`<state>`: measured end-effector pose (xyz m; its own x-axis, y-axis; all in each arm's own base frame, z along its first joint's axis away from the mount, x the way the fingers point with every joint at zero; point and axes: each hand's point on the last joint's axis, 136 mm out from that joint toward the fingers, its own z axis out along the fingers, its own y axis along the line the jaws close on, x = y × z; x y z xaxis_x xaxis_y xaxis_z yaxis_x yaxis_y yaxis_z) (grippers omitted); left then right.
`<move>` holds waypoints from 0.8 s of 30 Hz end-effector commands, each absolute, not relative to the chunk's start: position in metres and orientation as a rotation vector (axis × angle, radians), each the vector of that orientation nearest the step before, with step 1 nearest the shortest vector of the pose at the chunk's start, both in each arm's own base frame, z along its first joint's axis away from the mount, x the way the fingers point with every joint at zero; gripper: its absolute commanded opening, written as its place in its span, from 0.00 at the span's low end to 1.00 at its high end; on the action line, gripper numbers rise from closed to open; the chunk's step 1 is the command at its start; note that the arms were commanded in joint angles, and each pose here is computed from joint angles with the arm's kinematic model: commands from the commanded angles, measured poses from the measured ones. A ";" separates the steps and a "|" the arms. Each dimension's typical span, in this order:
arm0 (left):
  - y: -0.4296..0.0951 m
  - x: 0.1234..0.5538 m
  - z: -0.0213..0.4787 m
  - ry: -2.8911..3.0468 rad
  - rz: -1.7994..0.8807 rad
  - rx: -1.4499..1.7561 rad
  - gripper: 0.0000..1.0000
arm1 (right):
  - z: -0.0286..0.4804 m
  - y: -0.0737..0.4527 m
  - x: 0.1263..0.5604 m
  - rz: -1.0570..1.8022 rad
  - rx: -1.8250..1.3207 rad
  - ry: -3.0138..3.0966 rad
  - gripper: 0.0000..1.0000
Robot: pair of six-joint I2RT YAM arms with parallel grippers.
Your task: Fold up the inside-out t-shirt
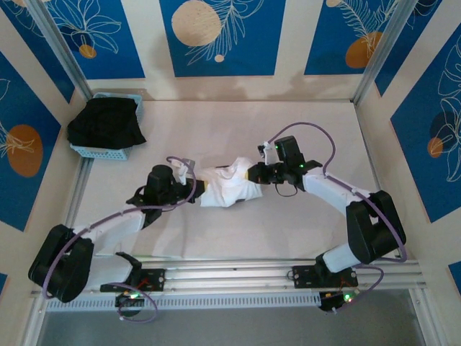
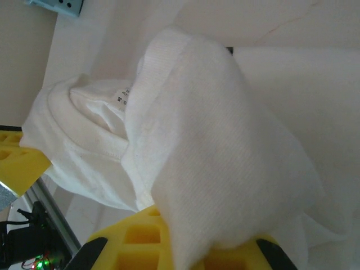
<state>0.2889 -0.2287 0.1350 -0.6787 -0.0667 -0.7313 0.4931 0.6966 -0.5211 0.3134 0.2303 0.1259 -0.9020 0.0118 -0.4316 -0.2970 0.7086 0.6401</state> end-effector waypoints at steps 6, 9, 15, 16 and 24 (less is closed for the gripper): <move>-0.204 0.350 0.130 2.128 -0.730 0.261 0.00 | 0.109 0.223 0.361 0.962 -0.157 2.561 0.05; -0.203 0.366 0.112 2.161 -0.675 0.261 0.00 | 0.086 0.224 0.380 0.888 -0.144 2.630 0.06; -0.197 0.392 0.051 2.335 -0.577 0.207 0.12 | 0.036 0.208 0.409 0.664 -0.076 2.836 0.25; -0.197 0.393 0.046 2.366 -0.564 0.201 0.20 | 0.039 0.204 0.409 0.641 -0.085 2.839 0.30; -0.190 0.382 0.047 2.425 -0.533 0.200 0.54 | 0.067 0.191 0.375 0.719 -0.093 2.817 0.64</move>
<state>0.3809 -0.1955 0.0405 -0.7779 -0.0018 -0.6284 0.2785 0.8954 -0.3474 0.3935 0.1923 0.0587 -0.9618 0.0060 -0.2738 -0.1179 0.8933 0.4338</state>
